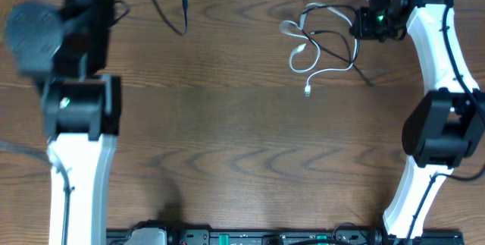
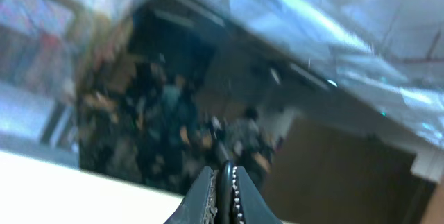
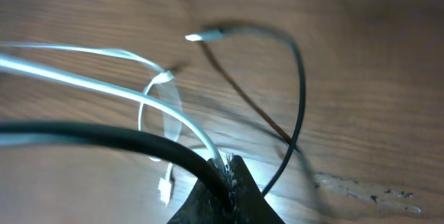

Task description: Untangle cables

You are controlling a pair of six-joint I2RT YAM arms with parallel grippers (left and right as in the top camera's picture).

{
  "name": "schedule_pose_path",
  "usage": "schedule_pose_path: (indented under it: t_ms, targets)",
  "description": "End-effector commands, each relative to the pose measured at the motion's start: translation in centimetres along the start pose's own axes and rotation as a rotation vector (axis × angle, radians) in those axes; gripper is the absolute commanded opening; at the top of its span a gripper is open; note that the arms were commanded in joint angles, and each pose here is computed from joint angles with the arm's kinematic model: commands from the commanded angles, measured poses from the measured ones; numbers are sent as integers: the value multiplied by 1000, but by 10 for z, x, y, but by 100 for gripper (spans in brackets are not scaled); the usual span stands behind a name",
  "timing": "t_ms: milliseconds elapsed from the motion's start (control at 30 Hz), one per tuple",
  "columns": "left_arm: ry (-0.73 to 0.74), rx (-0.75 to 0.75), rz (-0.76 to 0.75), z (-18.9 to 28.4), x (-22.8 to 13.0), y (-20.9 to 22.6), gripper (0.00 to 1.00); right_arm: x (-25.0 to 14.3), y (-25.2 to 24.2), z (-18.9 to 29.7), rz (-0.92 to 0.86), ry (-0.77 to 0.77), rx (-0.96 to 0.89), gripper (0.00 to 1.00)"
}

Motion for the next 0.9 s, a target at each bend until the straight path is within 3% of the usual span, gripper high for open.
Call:
schedule_pose_path:
  t_ms: [0,333,567,733,833,867]
  targets:
    - [-132,51,-50,19,41,-3,7,-5,-19,-14,-56,39,-36,1]
    - [-239,198,-108,37,71,21,7,-14,-29,-42,-82,109,-31,1]
    - [-55,153,-57,18,32,26,7,-13,5,-47,43,107,117,1]
    - [59,146,-12,3,-4,26,7,-13,53,-38,237,70,331,3]
    - [102,123,9,-6,-21,21,7,-13,84,-28,347,43,366,9]
    - [115,114,16,-8,-27,19,7,-14,93,-23,380,34,371,16]
Point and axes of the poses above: each gripper's point midway between its finger pads, its own z axis back along the fingers, its own y axis along the line the jaws close on, x = y × z, the point moved 8 cm from there along z, back along the fingers, and after that the axes turned 3 degrees about -z, right-handed, at the moved point
